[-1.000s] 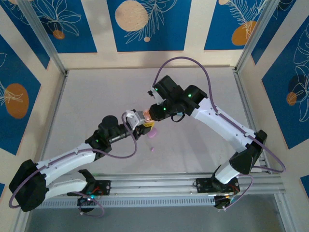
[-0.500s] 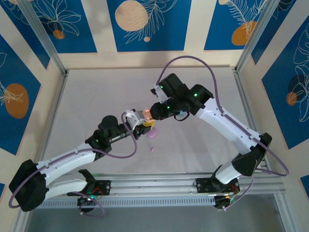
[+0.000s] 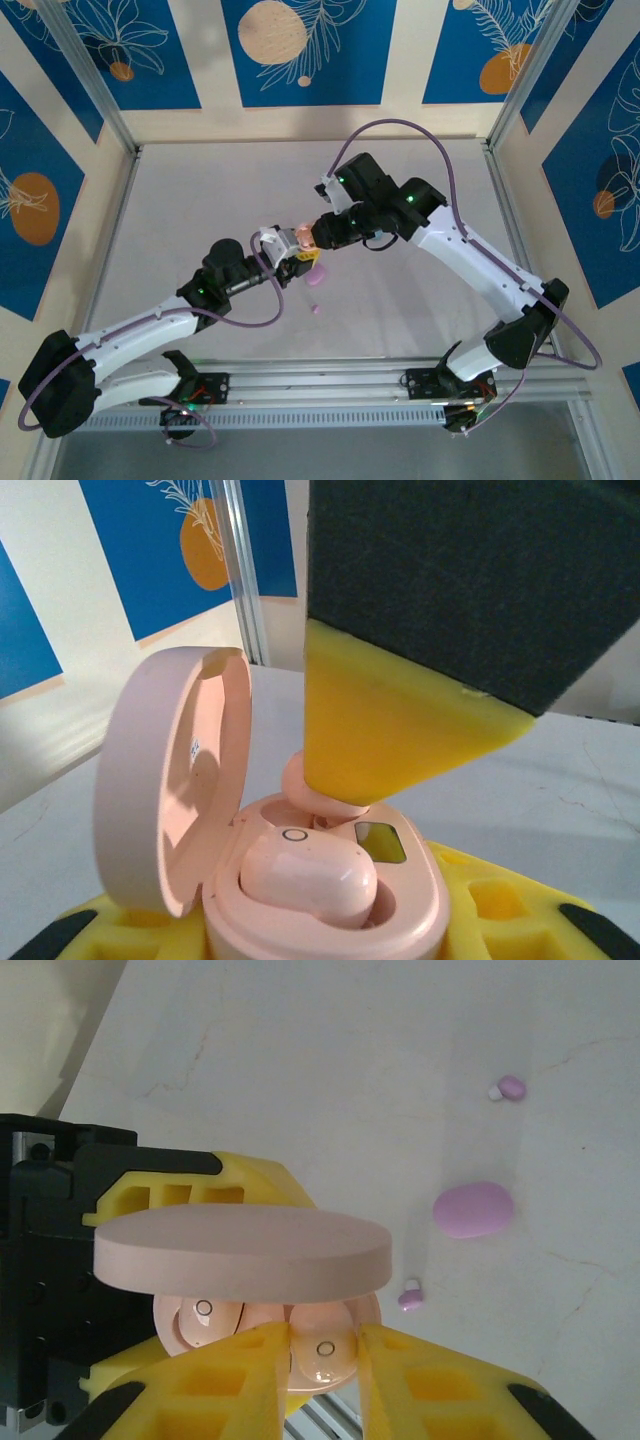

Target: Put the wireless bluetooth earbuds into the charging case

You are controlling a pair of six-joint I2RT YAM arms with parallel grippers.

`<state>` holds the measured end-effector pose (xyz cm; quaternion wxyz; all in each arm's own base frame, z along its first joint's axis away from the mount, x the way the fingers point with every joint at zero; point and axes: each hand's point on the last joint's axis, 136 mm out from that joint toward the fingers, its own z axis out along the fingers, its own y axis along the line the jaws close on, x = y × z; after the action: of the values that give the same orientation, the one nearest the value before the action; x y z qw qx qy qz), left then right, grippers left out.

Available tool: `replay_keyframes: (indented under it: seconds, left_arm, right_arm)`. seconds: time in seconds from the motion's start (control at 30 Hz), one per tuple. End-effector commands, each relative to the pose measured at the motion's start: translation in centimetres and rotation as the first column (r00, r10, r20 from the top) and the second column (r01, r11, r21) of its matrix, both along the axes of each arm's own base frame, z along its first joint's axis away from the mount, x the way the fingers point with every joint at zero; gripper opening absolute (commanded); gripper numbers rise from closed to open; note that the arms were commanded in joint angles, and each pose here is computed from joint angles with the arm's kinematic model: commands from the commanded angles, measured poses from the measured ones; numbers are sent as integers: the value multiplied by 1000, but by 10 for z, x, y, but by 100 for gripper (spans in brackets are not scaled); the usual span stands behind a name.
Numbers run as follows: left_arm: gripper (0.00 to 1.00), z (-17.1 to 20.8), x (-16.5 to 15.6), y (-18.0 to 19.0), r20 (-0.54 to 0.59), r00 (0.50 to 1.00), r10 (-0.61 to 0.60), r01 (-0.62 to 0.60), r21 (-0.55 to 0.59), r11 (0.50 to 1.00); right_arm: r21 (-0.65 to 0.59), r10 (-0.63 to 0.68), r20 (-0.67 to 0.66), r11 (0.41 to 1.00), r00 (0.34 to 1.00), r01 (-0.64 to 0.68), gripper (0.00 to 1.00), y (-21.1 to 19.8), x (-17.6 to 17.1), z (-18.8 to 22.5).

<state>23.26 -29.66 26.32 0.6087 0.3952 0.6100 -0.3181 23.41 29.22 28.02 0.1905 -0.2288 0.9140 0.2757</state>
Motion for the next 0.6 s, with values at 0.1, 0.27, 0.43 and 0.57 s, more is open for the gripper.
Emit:
replay_keyframes:
  seconds: [0.1,0.27,0.43,0.57]
  left_arm:
    - [23,23,-1,-4,40,999,-6,8,-51,999]
    - [23,25,-2,-4,45,999,-6,9,-56,998]
    - [23,34,-5,-2,59,998,-11,17,-98,995]
    - [23,40,-11,-5,73,996,-50,59,-123,991]
  right_arm:
    - [76,28,24,997,999,-30,27,1,-7,16]
    - [104,12,45,994,999,-17,27,-2,-6,22]
    - [124,-82,112,990,990,68,27,-19,5,34]
    - [241,-181,87,958,980,156,31,-31,14,46]
